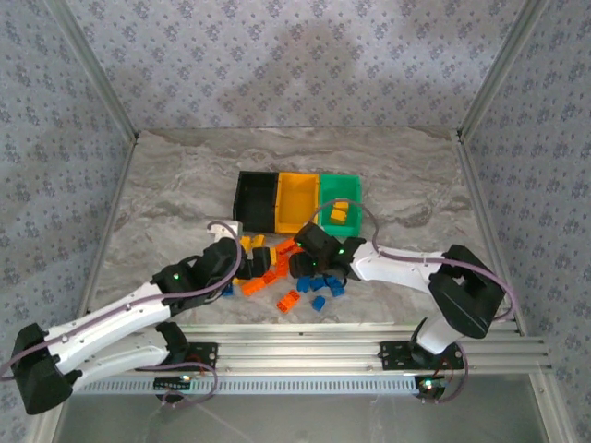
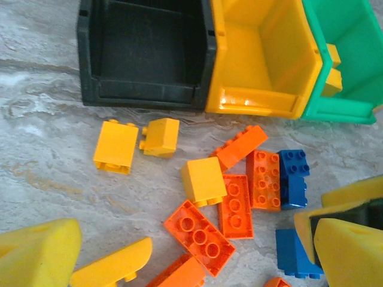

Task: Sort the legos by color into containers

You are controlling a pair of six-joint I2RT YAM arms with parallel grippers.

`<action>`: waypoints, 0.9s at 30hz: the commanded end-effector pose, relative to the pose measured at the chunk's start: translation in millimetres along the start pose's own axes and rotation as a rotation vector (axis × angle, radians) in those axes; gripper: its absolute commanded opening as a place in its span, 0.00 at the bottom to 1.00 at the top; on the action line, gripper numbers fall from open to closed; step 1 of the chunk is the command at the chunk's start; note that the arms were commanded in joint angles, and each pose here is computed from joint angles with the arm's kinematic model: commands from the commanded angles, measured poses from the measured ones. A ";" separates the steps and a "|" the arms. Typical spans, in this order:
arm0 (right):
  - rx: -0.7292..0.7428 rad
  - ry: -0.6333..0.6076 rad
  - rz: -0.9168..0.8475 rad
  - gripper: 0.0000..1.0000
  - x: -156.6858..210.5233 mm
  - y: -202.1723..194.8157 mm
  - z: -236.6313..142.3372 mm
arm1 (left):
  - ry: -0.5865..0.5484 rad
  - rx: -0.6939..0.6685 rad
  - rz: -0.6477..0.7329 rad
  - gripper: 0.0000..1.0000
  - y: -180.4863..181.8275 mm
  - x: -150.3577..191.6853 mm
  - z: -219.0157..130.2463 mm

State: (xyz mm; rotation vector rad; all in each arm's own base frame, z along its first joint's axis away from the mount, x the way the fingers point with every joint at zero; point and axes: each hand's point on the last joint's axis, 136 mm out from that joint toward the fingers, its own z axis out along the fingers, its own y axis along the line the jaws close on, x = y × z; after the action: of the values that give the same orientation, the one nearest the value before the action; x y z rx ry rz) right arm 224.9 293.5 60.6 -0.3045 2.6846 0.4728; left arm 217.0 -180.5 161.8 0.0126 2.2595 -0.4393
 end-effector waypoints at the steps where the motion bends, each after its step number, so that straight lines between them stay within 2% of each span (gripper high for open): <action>1: 0.062 0.041 -0.032 0.62 8.8 -1.9 -0.1 | -0.046 -0.040 -0.013 1.00 13.0 -6.3 -6.2; 12: 0.182 0.123 -0.108 0.58 28.6 -5.8 17.4 | -0.080 -0.060 -0.024 1.00 23.7 -8.4 -11.9; 20: 0.166 0.086 -0.113 0.35 20.6 0.1 13.0 | -0.082 -0.074 -0.034 1.00 28.3 -7.1 -10.0; 24: 0.129 -0.001 -0.104 0.26 2.4 8.0 -9.0 | -0.078 -0.095 -0.048 1.00 32.1 -6.8 -10.4; 27: 0.097 -0.059 -0.106 0.25 -15.3 13.5 -34.9 | -0.079 -0.106 -0.048 1.00 33.7 -7.7 -10.8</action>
State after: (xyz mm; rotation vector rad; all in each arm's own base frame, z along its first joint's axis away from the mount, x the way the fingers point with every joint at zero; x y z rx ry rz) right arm 214.2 298.4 62.2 -0.4115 2.6980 0.2877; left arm 217.4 -151.9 160.3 -0.0715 2.2180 -0.3659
